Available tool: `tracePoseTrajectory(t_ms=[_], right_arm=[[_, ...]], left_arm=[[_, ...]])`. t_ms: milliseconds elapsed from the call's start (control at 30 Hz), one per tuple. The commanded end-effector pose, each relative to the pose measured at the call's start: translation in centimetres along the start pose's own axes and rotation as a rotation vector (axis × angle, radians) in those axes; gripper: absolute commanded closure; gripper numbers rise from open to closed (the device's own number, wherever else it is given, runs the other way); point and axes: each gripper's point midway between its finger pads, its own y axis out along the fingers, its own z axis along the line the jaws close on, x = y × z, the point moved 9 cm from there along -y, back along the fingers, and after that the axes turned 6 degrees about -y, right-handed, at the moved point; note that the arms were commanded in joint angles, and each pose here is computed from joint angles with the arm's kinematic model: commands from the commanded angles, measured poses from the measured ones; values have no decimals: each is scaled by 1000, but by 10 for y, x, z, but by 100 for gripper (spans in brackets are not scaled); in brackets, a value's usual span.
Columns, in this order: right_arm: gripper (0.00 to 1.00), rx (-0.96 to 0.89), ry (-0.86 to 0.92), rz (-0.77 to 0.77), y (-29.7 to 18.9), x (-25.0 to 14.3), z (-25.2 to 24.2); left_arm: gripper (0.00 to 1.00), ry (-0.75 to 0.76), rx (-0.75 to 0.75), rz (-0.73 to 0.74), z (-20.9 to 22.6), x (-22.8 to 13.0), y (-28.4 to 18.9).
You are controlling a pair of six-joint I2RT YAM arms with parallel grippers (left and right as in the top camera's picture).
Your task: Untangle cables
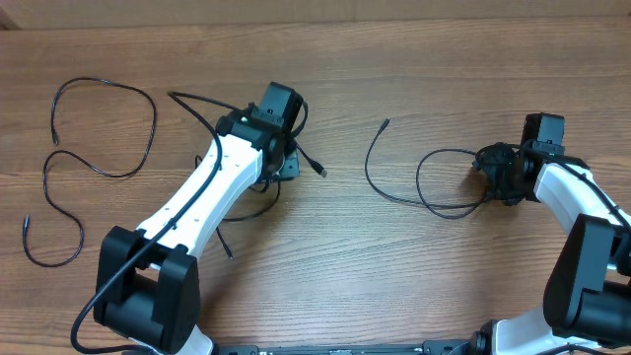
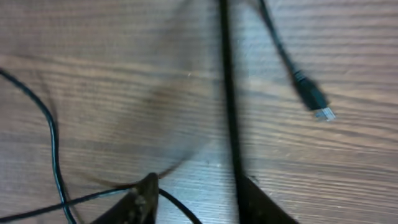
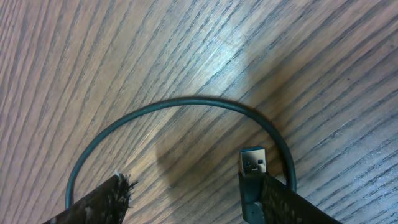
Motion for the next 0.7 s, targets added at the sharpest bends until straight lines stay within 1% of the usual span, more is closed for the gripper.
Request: tracePoseTrajectory(t_ms=[0,33,67,100,133,233,300,433,500,667], right_arm=[[34,15,-13,-5,-2,0,3],[33,23,-13,-1,-2,0,4],[30,39,-14,6,-2,0,5],[25,66,-27,15,-3,-1,8],[18,130,-75,33,-3,-2,14],[6,252,-183,57,-5,-5,28],[0,289,-234,60,-5,-8,36],[0,305,-273,58,-4,-14,47],[0,312,-291,61,-4,-18,53],[0,293,-322,56,-3,-25,60]], left_arm=[[50,-24,25,-18,8,0,-1],[37,-25,37,-21,10,0,-1],[22,-28,48,-21,12,1,-1],[15,-34,55,-18,15,1,-1],[0,-46,67,-7,20,2,0],[0,-74,84,15,31,5,1],[0,-104,81,36,40,7,2],[0,-184,13,107,56,13,4],[0,-226,2,138,68,15,4],[0,-272,87,160,92,15,4]])
